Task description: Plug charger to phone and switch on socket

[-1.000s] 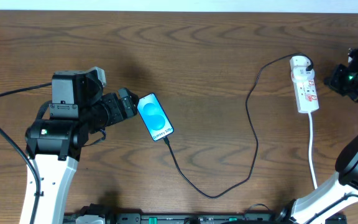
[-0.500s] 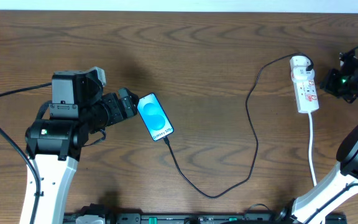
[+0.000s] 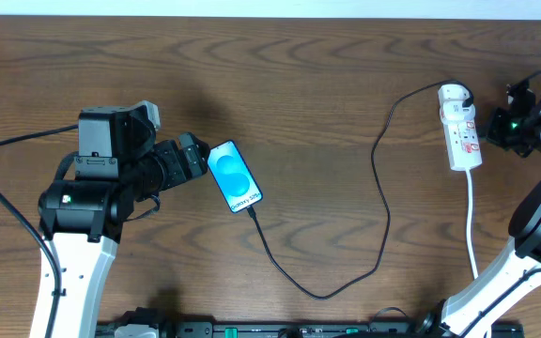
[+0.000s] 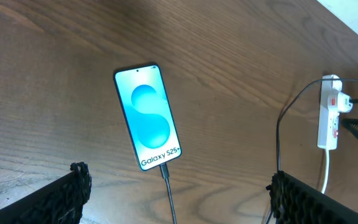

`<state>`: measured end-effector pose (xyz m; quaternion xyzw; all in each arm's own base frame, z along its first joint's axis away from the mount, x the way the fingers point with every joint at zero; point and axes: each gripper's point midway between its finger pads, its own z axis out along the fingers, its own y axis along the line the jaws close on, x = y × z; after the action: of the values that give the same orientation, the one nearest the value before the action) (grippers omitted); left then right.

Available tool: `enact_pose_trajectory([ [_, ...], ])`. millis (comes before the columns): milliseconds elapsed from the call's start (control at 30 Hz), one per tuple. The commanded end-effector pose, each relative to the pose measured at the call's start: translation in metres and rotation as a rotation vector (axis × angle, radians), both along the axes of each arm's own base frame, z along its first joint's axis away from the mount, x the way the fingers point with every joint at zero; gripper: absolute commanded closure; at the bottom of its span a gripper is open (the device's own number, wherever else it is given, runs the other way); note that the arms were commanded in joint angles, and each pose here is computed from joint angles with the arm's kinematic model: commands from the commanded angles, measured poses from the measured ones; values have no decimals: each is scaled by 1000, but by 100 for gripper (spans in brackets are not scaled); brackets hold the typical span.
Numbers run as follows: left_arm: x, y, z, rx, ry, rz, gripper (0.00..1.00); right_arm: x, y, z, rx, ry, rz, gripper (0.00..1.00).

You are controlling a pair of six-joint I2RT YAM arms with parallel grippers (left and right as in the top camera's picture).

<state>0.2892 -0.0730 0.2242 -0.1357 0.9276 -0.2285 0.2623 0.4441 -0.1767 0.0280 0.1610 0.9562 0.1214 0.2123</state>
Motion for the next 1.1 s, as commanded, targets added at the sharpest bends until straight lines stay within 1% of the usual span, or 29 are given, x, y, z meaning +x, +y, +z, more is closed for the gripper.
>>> enact_pose_trajectory([
  [0, 2, 2, 9, 7, -27, 5, 6, 4, -2, 3, -5, -20, 16, 99],
  [467, 2, 2, 9, 7, -27, 5, 6, 14, 4, 9, 12, -76, 48, 99],
  [1067, 2, 2, 9, 7, -27, 5, 6, 21, 11, 10, 1, -92, 73, 99],
])
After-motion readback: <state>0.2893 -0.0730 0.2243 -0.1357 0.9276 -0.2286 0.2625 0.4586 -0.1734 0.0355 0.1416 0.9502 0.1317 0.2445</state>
